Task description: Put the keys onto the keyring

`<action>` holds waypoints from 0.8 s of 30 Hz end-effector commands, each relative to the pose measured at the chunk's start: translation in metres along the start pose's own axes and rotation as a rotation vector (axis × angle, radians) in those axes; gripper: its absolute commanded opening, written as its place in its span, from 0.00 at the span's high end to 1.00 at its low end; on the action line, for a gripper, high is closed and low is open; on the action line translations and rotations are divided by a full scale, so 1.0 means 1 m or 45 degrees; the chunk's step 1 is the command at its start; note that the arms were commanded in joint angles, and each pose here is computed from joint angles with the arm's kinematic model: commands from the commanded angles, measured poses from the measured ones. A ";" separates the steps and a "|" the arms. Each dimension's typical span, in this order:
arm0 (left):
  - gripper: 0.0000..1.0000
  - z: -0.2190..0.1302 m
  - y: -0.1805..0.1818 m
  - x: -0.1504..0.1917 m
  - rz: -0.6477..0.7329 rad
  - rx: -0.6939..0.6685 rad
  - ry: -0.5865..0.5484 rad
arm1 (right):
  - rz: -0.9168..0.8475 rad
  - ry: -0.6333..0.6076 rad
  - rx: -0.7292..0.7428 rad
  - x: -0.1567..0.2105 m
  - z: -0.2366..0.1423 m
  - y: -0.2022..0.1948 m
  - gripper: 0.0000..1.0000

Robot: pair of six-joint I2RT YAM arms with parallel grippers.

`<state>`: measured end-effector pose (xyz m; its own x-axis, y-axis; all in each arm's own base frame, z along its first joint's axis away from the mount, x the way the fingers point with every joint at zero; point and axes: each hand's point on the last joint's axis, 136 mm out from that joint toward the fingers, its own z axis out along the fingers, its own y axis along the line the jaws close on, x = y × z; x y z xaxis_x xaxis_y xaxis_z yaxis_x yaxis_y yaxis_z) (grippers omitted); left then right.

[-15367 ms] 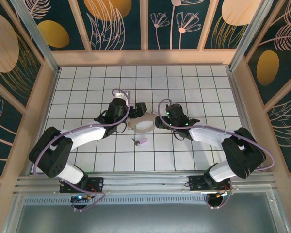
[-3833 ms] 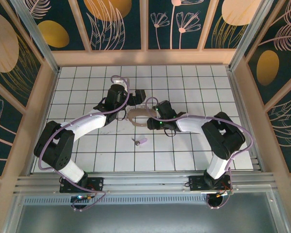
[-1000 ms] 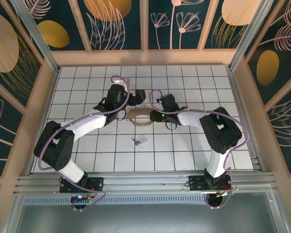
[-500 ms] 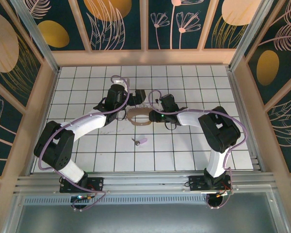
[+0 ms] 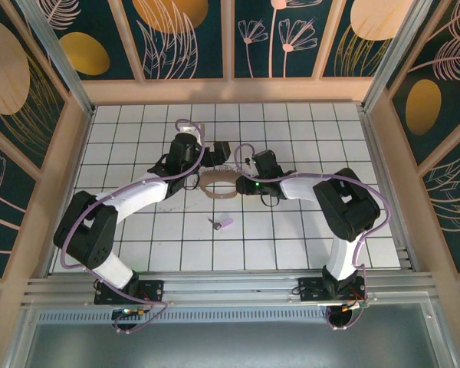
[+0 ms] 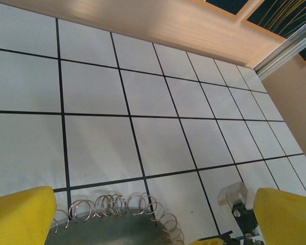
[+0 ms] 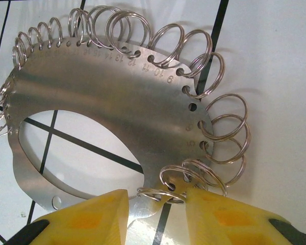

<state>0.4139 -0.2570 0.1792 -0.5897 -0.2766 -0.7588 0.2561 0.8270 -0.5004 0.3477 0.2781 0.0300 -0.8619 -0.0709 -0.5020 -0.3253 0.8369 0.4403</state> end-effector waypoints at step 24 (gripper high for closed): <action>0.01 0.001 -0.005 -0.012 0.010 0.028 -0.036 | -0.069 -0.032 -0.046 -0.004 -0.007 0.012 0.73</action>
<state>0.4139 -0.2571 0.1787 -0.5904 -0.2765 -0.7583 0.2558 0.8270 -0.5007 0.3431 0.2819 0.0292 -0.8598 -0.0855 -0.5034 -0.3461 0.8224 0.4514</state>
